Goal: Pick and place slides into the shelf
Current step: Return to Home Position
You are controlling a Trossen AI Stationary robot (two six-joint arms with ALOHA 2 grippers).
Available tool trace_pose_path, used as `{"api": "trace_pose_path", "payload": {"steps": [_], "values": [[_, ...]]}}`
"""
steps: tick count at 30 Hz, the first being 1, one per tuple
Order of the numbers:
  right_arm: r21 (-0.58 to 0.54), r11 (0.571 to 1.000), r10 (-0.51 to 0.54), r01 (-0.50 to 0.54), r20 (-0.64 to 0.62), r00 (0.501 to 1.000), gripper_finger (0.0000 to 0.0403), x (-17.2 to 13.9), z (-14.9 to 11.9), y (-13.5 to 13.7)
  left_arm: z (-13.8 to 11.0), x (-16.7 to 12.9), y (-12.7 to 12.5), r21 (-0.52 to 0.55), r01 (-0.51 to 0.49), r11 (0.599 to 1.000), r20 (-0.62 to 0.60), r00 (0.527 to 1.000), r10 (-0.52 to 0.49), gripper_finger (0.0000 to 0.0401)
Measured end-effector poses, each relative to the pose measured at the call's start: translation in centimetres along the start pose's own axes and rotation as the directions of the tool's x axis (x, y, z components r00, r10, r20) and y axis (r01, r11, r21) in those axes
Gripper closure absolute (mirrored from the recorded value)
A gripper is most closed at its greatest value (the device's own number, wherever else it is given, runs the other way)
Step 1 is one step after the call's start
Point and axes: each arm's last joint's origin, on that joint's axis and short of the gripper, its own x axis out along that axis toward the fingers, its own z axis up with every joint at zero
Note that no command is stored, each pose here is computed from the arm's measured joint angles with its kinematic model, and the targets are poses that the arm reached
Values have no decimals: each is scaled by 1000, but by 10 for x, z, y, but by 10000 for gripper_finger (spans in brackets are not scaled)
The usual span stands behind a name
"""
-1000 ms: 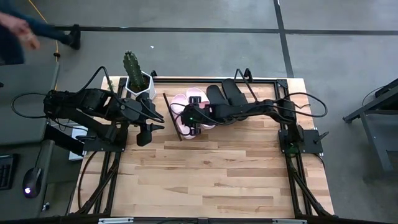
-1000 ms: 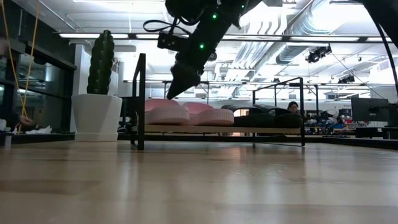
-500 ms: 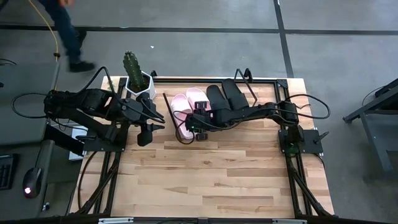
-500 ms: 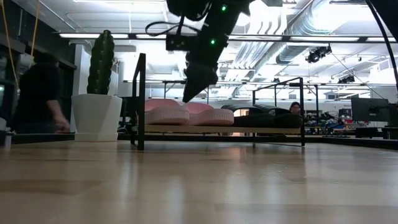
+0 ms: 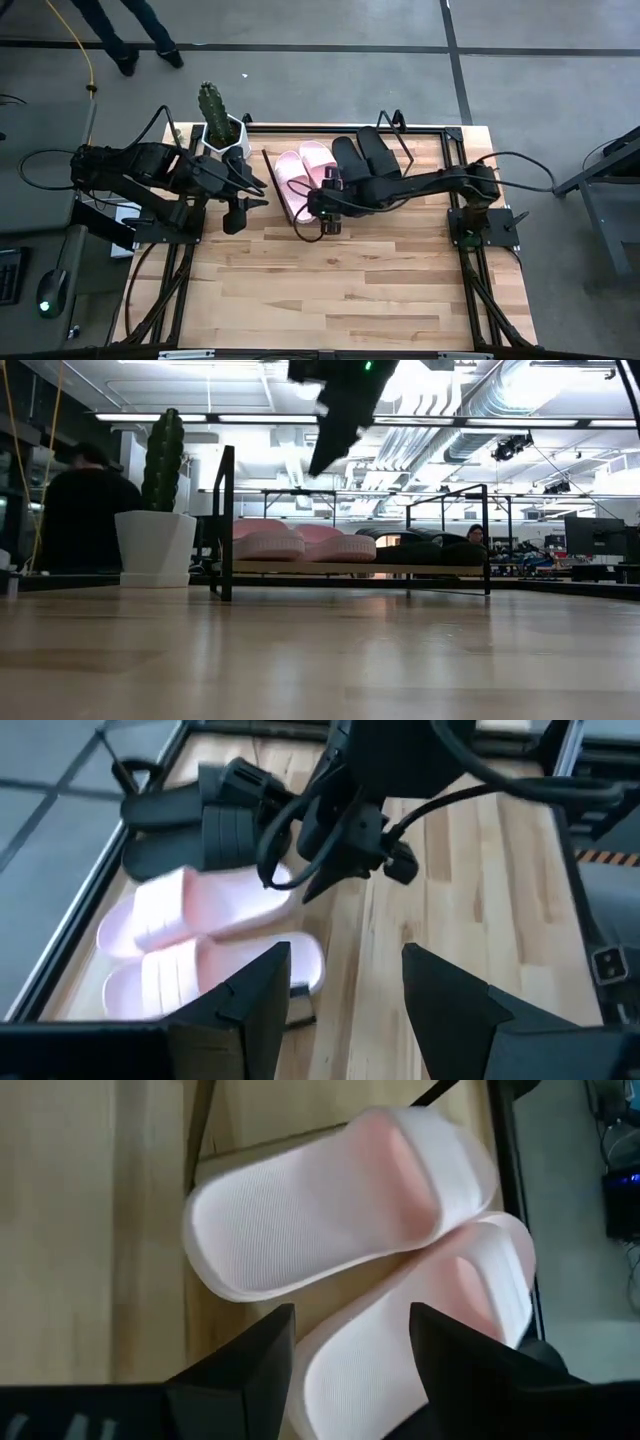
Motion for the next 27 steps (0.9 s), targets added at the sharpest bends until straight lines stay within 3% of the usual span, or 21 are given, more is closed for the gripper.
{"api": "trace_pose_path", "payload": {"steps": [9,18,27], "values": [[64,997,27,-36,143,989,215,-63,3,-6,13,-1,-3,43,24,999,132,991,-29,224],[114,989,59,-95,288,956,215,-133,-8,-17,14,-1,-3,41,26,999,145,989,-32,224],[113,987,73,-116,328,942,215,-179,-31,-35,16,-1,-3,75,12,997,157,987,-23,224]]}}
